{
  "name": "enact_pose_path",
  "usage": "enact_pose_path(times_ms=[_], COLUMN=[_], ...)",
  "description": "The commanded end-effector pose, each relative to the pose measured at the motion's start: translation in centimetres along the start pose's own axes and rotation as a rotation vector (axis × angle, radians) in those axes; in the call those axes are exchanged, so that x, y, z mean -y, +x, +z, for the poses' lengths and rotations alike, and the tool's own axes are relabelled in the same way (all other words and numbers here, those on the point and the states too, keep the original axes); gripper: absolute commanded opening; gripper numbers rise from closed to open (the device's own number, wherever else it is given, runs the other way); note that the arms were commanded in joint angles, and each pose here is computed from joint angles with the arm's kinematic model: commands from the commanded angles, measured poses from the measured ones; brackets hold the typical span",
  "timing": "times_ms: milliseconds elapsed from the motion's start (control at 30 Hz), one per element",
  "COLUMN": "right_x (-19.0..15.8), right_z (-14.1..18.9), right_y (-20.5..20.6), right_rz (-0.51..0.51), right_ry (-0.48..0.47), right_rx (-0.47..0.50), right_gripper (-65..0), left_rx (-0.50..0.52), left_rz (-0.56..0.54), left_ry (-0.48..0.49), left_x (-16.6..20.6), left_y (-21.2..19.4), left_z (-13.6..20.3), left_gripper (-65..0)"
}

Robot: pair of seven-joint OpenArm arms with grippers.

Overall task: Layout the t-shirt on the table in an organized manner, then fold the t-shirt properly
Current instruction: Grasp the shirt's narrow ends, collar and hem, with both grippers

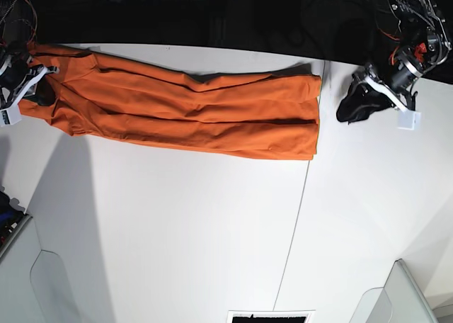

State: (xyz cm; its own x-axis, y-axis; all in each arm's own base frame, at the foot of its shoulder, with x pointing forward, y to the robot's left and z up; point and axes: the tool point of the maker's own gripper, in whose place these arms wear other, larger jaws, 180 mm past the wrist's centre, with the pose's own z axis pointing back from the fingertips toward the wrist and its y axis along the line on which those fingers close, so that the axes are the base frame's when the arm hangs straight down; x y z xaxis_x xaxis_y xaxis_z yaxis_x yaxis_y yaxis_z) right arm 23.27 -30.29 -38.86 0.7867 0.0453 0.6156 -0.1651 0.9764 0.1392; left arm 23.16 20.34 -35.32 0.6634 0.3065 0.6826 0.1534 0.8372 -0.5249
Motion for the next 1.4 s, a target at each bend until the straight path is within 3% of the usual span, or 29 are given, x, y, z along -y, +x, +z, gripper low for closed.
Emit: enact_pose_path(times_ms=[0, 267, 433, 733, 900, 1167, 1367], right_x=[0.7, 0.7, 0.5, 0.5, 0.5, 0.5, 0.5], right_z=[0.7, 0.7, 0.7, 0.7, 0.7, 0.7, 0.7], right_y=[1.3, 1.3, 1.4, 1.4, 1.4, 1.3, 1.3], right_rz=[0.017, 0.017, 0.011, 0.011, 0.009, 0.008, 0.008], right_ry=[-0.015, -0.015, -0.007, -0.007, -0.005, -0.005, -0.005], right_rx=[0.033, 0.033, 0.038, 0.037, 0.039, 0.033, 0.033], right_gripper=[-65.0, -65.0, -65.0, -65.0, -65.0, -65.0, -65.0], left_rx=[0.083, -0.064, -0.130, -0.210, -0.256, -0.204, -0.175], left_rz=[-0.038, -0.188, -0.233, -0.268, -0.287, -0.267, -0.221], left_ry=[-0.034, -0.005, -0.034, -0.029, -0.082, -0.153, -0.056], left_x=[0.7, 0.7, 1.5, 1.1, 2.7, 4.9, 2.7], left_y=[2.7, 1.0, -0.2, -1.4, -2.9, -2.7, -1.5], left_z=[0.1, -1.6, -3.2, -5.8, -6.7, -7.7, -7.1], left_gripper=[-36.4, -36.3, -23.6, -23.3, -23.3, -23.4, -23.3])
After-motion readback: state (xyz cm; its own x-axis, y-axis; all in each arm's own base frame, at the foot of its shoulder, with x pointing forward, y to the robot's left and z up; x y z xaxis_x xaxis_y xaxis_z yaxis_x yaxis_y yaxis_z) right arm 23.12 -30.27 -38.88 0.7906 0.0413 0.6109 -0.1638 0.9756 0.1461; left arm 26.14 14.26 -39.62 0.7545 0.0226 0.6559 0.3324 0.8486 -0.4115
